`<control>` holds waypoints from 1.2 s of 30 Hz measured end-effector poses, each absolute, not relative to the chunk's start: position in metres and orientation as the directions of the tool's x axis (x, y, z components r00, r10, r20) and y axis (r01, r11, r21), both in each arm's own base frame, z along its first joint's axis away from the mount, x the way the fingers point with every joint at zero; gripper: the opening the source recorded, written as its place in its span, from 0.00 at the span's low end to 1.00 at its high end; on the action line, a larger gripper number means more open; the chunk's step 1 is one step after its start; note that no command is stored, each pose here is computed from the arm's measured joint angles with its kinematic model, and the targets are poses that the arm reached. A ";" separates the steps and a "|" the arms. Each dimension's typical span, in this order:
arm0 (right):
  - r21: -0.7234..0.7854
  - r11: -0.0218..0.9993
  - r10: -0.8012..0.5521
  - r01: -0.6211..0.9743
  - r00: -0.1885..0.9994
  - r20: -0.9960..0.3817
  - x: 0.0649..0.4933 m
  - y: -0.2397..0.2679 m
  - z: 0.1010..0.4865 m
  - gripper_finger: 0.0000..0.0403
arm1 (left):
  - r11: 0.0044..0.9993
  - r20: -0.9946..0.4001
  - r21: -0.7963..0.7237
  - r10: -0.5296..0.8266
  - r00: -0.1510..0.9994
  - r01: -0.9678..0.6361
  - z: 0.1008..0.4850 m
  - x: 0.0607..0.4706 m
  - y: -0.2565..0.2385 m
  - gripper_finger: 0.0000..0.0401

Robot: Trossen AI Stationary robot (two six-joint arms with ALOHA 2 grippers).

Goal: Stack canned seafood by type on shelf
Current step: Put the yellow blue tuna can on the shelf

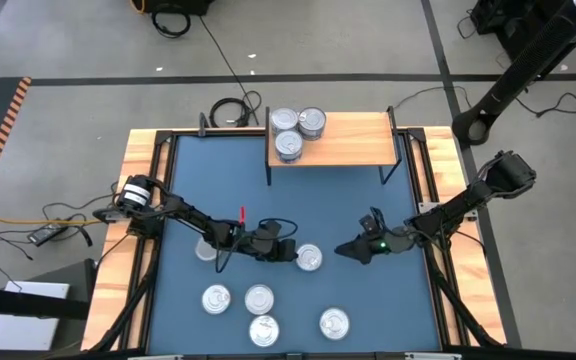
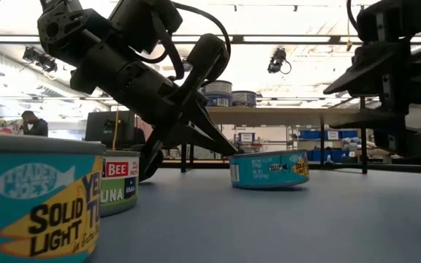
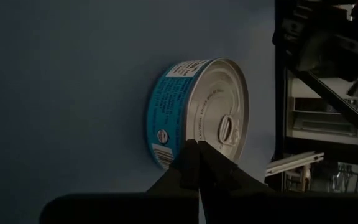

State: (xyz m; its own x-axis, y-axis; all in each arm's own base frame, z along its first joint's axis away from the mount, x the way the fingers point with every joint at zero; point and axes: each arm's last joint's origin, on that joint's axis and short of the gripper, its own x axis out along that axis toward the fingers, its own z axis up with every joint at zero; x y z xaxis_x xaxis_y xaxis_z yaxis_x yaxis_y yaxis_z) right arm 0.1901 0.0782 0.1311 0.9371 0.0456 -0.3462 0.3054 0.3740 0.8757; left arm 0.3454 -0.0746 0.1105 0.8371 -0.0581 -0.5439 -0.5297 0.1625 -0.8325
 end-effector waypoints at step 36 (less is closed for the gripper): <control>0.844 0.238 0.005 0.480 0.869 -0.495 0.238 0.091 0.103 0.63 | 0.193 -0.563 -0.817 -0.064 0.824 -0.543 0.108 0.344 -0.074 0.00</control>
State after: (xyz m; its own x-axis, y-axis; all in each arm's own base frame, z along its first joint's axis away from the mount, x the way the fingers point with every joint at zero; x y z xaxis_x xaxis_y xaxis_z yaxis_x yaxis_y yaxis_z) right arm 0.2380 0.0911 0.1028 0.8689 0.0048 -0.4949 0.4797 0.2384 0.8444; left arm 0.3441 -0.0742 0.1081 0.8240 -0.0638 -0.5630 -0.5433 0.1930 -0.8171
